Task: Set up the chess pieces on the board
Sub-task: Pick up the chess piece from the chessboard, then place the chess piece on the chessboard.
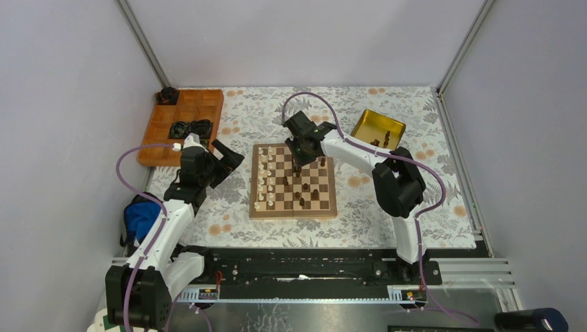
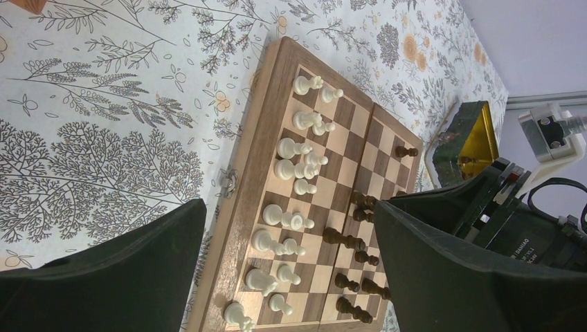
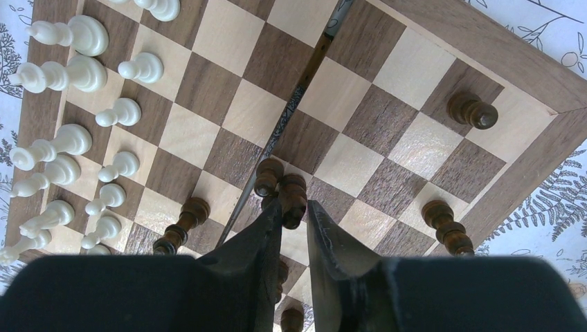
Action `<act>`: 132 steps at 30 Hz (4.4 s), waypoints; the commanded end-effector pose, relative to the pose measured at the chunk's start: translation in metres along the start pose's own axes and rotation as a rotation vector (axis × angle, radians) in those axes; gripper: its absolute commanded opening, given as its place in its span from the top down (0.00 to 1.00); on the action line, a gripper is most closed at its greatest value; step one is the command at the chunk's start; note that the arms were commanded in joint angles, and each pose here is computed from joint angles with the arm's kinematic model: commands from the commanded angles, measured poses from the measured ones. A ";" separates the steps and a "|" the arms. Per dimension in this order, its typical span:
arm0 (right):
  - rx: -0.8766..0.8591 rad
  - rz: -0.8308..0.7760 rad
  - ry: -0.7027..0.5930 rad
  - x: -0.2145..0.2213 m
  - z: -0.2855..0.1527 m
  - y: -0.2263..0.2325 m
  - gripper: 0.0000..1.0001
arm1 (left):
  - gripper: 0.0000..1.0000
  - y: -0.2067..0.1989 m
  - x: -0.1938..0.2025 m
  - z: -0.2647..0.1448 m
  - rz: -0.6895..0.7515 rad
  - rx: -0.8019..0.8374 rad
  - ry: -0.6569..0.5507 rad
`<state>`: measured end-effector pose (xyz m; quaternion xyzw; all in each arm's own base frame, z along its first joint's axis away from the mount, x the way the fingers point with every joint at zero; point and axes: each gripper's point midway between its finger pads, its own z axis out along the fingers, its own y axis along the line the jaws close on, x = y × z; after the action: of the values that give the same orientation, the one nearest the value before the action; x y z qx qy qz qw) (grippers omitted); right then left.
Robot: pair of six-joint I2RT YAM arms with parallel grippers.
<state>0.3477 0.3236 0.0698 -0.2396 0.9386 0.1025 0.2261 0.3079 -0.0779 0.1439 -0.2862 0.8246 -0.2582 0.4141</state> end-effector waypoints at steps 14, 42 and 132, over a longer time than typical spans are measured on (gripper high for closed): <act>-0.018 0.000 0.004 0.002 -0.009 0.009 0.87 | 0.01 -0.007 -0.009 -0.004 0.001 0.030 -0.036; 0.124 0.052 -0.165 -0.064 -0.056 -0.064 0.93 | 0.01 -0.006 -0.011 -0.009 -0.003 0.024 -0.049; 0.109 0.085 -0.079 -0.051 -0.030 -0.088 0.64 | 0.01 0.001 -0.008 0.001 -0.003 0.008 -0.040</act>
<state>0.4128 0.2484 0.0682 -0.1707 0.9565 0.0565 0.2296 0.3077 -0.0763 0.1416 -0.2936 0.8234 -0.2578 0.4114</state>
